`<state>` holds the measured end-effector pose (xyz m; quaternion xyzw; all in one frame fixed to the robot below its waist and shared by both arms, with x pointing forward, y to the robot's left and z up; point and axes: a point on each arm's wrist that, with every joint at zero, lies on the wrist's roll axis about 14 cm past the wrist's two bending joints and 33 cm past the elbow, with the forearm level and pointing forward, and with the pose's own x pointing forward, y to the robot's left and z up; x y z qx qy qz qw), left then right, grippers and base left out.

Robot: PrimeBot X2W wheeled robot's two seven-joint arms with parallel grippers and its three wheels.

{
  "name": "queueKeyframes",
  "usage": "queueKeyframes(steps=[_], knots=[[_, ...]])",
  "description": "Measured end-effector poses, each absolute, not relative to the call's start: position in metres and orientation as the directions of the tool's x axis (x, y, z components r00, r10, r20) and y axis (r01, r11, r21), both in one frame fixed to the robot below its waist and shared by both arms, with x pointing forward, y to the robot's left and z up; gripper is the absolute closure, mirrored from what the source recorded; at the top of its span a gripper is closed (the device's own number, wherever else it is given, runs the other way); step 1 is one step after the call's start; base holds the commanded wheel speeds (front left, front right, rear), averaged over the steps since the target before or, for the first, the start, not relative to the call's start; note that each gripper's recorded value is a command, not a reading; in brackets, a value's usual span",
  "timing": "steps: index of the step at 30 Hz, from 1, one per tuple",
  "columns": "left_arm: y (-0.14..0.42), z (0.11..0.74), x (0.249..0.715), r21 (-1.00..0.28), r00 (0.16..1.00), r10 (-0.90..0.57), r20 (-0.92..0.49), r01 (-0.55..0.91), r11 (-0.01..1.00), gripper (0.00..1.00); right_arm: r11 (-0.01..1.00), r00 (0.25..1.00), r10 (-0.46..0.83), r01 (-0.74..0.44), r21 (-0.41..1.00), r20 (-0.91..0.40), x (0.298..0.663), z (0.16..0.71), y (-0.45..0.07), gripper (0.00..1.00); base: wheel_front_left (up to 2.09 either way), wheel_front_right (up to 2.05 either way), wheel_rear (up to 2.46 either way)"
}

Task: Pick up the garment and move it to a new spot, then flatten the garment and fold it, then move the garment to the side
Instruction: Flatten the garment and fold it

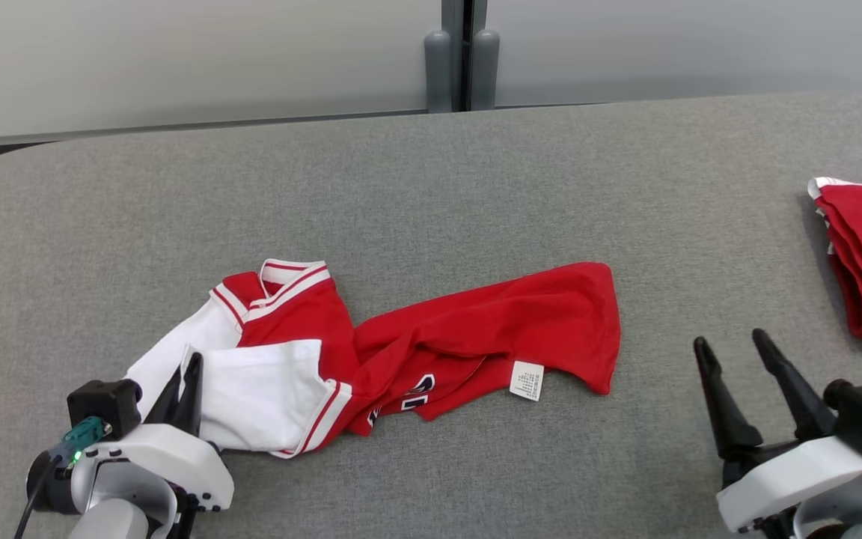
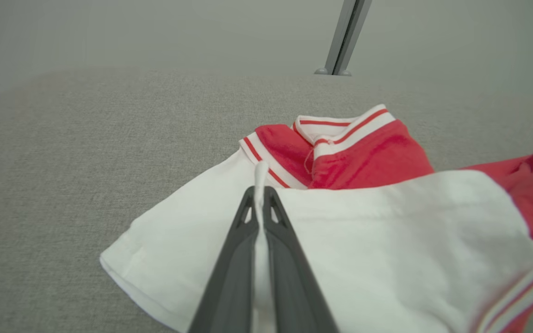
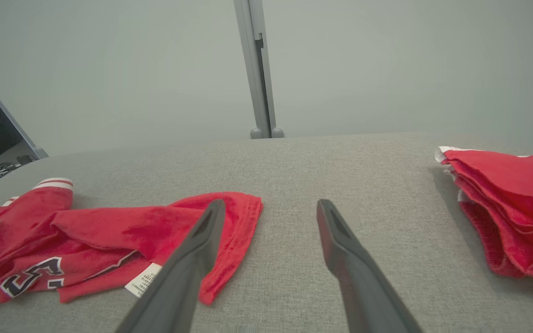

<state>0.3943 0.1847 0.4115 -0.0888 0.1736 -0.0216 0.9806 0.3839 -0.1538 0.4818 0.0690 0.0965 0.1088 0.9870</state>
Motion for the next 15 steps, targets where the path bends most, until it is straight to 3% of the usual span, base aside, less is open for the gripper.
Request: queueKeyframes(steps=[15], knots=[[0.184, 0.419, 0.431, -0.171, 0.968, -0.043, -0.246, 0.000, 0.985, 1.00, 0.896, 0.784, 0.444, -0.371, 0.246, -0.434, 0.386, 0.382, -0.081, 0.00, 0.00, 0.00, 0.00]])
